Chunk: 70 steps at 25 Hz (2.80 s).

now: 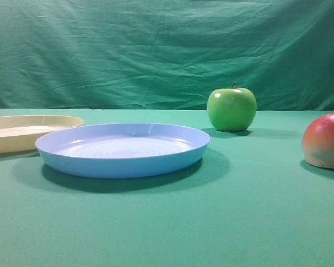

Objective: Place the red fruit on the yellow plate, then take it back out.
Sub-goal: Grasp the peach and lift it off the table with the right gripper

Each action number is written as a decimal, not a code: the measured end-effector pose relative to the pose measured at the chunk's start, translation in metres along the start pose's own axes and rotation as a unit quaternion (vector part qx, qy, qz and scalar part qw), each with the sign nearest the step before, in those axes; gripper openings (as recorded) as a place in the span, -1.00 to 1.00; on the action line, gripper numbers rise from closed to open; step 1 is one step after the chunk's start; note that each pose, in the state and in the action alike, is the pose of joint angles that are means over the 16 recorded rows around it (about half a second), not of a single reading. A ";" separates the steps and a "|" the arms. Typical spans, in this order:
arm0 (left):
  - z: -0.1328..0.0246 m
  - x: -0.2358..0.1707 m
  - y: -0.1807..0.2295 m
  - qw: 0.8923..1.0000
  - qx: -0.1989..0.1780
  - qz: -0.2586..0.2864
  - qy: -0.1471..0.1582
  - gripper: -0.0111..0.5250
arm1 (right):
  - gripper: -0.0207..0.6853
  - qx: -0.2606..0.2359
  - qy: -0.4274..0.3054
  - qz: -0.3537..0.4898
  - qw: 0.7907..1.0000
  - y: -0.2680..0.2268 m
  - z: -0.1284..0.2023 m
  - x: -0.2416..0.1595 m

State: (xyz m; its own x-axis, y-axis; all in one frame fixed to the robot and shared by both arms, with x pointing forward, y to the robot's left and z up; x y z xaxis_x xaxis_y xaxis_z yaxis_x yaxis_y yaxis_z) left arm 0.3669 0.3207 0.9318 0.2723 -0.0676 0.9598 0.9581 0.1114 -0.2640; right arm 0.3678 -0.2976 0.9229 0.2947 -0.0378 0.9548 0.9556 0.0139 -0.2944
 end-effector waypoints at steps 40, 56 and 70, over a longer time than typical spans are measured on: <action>0.000 0.000 0.000 1.000 0.000 0.000 0.000 -0.96 | -0.94 0.019 0.001 -0.169 0.985 -0.010 0.007 0.057; 0.000 0.000 0.000 1.000 0.000 0.000 0.000 -0.96 | -0.94 0.024 0.042 -0.156 0.987 -0.014 0.009 0.109; 0.000 0.000 0.000 1.000 0.000 0.000 0.000 -0.96 | -0.94 0.043 0.022 0.157 0.986 0.024 0.028 0.094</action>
State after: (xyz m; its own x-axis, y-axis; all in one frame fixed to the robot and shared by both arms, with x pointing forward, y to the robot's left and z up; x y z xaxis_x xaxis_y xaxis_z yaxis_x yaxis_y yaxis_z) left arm 0.3669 0.3207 0.9318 0.2723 -0.0676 0.9598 0.9581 0.1114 -0.2640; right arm 0.4188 -0.2729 1.0066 0.5783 -0.0606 0.8136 0.8136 0.1168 -0.5696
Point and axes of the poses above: a point on each arm's last joint axis where the gripper is mounted, y pointing out along that axis toward the gripper, z along the wrist's bending axis when the last joint is at zero, x = y × z, the point moved 8 cm from there along y, pointing out along that axis toward the gripper, and after that the axes turned 5 degrees about y, right-handed, at the moved point
